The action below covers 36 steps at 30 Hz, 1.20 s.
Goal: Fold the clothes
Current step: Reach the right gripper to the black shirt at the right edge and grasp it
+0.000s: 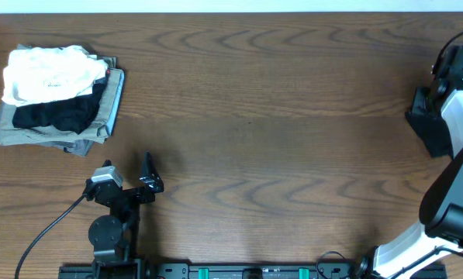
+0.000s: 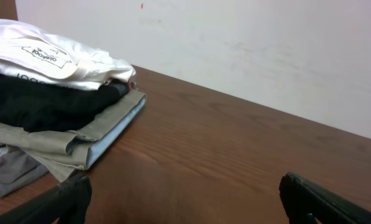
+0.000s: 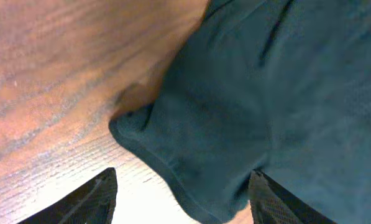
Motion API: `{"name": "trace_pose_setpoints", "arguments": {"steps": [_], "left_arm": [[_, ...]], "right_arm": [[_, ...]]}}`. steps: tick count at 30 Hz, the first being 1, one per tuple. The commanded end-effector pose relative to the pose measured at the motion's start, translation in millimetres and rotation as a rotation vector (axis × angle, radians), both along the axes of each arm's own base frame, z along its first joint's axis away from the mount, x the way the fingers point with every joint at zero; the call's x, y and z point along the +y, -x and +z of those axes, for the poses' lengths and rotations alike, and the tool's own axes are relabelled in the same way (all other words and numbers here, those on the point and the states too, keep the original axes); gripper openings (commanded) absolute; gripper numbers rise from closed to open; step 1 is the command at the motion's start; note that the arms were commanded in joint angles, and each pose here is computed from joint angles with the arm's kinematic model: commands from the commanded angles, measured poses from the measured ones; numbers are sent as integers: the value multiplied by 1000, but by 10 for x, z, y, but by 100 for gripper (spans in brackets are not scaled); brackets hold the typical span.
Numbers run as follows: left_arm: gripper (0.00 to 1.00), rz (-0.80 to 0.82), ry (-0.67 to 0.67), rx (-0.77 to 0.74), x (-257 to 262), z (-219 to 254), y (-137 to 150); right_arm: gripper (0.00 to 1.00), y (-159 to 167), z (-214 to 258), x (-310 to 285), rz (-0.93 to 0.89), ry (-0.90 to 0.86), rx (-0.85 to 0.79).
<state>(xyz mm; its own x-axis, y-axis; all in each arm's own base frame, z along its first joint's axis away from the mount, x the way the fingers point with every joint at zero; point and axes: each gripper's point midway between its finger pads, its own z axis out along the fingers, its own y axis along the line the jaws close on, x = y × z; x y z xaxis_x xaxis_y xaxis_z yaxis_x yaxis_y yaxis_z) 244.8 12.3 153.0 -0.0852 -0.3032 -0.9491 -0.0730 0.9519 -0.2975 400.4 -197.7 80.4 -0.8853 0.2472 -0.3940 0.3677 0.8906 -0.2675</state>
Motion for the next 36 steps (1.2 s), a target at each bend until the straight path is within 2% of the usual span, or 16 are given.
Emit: {"name": "trace_pose_setpoints", "arguments": {"steps": [1, 17, 21, 33, 36], "left_arm": [[98, -16, -5, 45, -29, -148, 8], [98, -16, -5, 45, -29, -148, 8], [98, -16, -5, 45, -29, -148, 8], [98, -16, -5, 45, -29, -148, 8], [98, -16, -5, 45, -29, -148, 8]], "right_arm": [[66, -112, -90, 129, 90, -79, -8], [70, -184, -654, 62, 97, -102, 51], [65, -226, -679, 36, 96, -97, 37], [64, -261, -789, -25, 87, -103, 24], [57, -236, -867, -30, 84, -113, 38]]}}
